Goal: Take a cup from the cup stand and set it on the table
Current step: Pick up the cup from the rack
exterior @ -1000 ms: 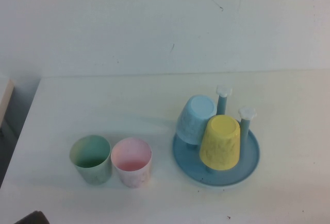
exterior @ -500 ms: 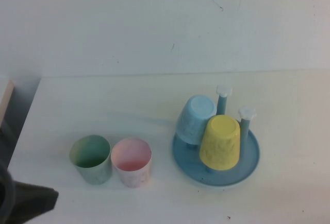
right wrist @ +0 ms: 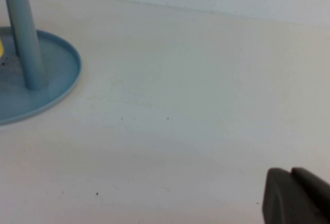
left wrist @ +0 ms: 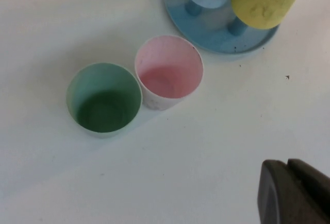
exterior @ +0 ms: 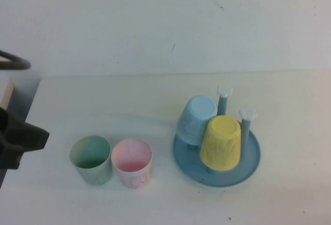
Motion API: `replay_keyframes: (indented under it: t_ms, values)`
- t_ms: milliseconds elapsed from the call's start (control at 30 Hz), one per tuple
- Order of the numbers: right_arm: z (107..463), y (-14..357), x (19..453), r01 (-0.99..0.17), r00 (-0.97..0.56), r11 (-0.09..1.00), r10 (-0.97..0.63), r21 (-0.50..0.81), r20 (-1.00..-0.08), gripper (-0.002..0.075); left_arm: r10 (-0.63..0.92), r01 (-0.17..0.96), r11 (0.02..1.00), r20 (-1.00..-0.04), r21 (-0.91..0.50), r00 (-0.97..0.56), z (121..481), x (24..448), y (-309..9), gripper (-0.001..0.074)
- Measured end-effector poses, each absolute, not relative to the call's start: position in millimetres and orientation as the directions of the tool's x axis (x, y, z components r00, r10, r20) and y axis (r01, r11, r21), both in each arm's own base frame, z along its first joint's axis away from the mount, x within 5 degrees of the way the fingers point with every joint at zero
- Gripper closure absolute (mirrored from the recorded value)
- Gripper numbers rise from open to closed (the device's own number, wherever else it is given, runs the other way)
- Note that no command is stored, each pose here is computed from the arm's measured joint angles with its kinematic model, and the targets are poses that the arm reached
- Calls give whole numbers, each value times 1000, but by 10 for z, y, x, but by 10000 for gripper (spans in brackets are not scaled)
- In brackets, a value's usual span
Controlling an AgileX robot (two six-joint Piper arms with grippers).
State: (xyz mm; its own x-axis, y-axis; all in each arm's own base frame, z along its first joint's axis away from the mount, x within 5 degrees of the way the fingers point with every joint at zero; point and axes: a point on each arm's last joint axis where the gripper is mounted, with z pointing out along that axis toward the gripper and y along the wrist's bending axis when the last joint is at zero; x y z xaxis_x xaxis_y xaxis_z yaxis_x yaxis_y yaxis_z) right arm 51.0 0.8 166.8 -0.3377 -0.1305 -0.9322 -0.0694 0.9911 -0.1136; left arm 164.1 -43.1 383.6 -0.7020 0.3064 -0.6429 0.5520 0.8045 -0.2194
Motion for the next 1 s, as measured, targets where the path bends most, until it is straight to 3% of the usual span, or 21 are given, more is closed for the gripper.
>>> replay_keyframes:
  t_ms: [267,533,733,900,1000]
  values:
    - [1668,8,510,-69,-338,991,-130,-114,-932,728,400,614,761,-595,-208,-697,3821,1783,-616,738]
    - [1668,8,510,-69,-338,991,-130,-114,-932,728,608,717,692,-473,-78,-638,3699,1980,-1223,738]
    - [1668,8,510,-69,-338,991,-130,-114,-932,728,680,751,660,-412,-16,-607,3719,2235,-1705,738]
    - [1668,8,510,-69,-338,991,-130,-114,-932,728,693,765,644,-419,-7,-587,3748,2543,-2055,734]
    - [1668,8,510,-69,-338,991,-130,-114,-932,728,690,765,644,-427,-5,-584,3733,2712,-2184,682]
